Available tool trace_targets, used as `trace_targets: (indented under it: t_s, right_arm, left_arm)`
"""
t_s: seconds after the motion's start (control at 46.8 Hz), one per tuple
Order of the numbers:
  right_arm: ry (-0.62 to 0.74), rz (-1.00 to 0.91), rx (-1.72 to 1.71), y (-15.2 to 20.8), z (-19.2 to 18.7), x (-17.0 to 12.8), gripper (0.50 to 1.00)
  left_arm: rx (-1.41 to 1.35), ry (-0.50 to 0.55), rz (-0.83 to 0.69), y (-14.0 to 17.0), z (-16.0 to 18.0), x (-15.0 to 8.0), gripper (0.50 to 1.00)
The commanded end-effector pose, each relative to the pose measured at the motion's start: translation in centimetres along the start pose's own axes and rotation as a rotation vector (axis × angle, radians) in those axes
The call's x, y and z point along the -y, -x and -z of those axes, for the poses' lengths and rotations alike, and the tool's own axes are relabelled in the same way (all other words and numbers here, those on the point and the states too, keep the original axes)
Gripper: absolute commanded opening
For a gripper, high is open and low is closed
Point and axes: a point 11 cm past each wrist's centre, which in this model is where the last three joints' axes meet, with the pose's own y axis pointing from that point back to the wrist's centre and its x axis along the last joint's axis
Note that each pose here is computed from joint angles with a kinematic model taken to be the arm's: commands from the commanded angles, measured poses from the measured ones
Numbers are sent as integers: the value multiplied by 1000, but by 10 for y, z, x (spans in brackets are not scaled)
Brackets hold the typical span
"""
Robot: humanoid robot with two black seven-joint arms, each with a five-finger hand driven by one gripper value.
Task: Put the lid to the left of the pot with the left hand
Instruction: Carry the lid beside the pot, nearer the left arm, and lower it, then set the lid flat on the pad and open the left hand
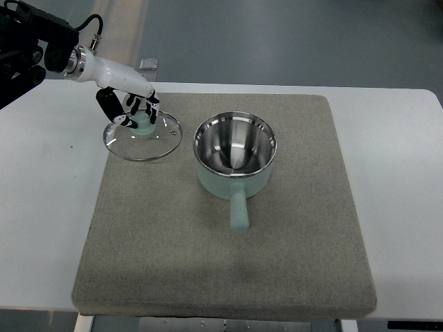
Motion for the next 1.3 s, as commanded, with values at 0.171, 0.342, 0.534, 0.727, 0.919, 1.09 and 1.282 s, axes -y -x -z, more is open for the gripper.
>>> trace_targets:
  t_s: [0.171,0.342,0.534,0.727,0.919,1.09,1.282]
  right_arm:
    - [1,0,0,0,-1,0,921]
    - [0,0,0,0,0,0,921]
    - [0,0,0,0,0,0,921]
    - [0,0,0,0,0,0,921]
    - [0,0,0,0,0,0,921]
    - [0,0,0,0,0,0,921]
    - [0,0,0,0,0,0,921]
  left_arm:
    - [20,30,20,5,-11,7,500]
    - [46,27,44,9,-12,10,500]
    - [36,20,25,5,-10,7,500]
    - [24,5,26,10,-3,2,500]
    - [6,-1,-12,18,4,3,500]
    - [7,-5,-42,26,8,4,500]
    - [24,-13,-92,29,13,3,500]
